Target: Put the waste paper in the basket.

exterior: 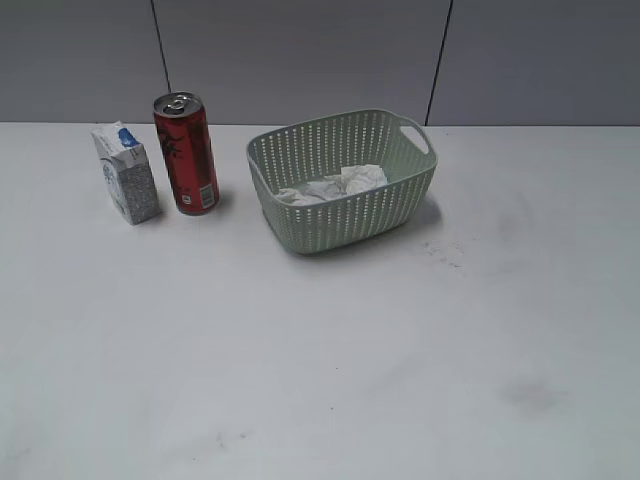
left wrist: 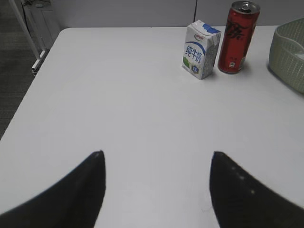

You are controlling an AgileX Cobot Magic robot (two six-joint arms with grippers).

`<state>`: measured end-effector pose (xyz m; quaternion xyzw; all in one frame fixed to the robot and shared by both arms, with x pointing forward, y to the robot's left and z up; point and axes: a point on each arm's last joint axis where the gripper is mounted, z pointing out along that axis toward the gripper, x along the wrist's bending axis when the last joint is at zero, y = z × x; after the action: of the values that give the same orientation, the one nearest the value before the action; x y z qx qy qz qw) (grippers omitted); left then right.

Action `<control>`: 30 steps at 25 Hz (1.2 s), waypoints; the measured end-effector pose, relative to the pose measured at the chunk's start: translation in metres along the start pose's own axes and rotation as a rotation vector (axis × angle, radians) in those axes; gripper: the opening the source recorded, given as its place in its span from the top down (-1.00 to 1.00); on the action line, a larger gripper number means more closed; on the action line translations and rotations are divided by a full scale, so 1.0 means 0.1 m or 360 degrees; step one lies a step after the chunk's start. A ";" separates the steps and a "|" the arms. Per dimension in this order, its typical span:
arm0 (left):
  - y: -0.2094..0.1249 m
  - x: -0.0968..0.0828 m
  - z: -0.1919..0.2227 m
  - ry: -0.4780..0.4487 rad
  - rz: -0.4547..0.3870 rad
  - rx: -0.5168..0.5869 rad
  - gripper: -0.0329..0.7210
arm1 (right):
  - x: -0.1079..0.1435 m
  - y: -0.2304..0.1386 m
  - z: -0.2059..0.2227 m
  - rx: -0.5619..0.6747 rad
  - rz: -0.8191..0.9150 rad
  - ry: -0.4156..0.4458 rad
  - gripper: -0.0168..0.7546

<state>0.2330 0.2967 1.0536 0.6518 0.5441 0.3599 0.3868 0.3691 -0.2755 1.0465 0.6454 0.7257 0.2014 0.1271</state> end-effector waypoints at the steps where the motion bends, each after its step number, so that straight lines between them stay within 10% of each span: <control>1: 0.00 0.00 0.00 0.0000 0.0000 0.0000 -0.46 | 0.00 -0.10 0.00 -0.0020 -0.0007 0.0000 -0.57; 17: 0.00 0.00 0.00 0.0000 0.0000 0.0000 -0.46 | 0.01 -1.10 -0.49 -0.1006 -0.0208 -0.0020 -0.57; 30: 0.00 0.00 0.00 0.0003 0.0002 0.0001 -0.46 | 0.01 -1.14 -0.51 -0.1058 -0.0210 -0.0018 -0.57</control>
<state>0.2331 0.2969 1.0535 0.6518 0.5443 0.3605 0.3859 0.2453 -0.2911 1.0396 0.5213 0.6600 0.4148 0.3473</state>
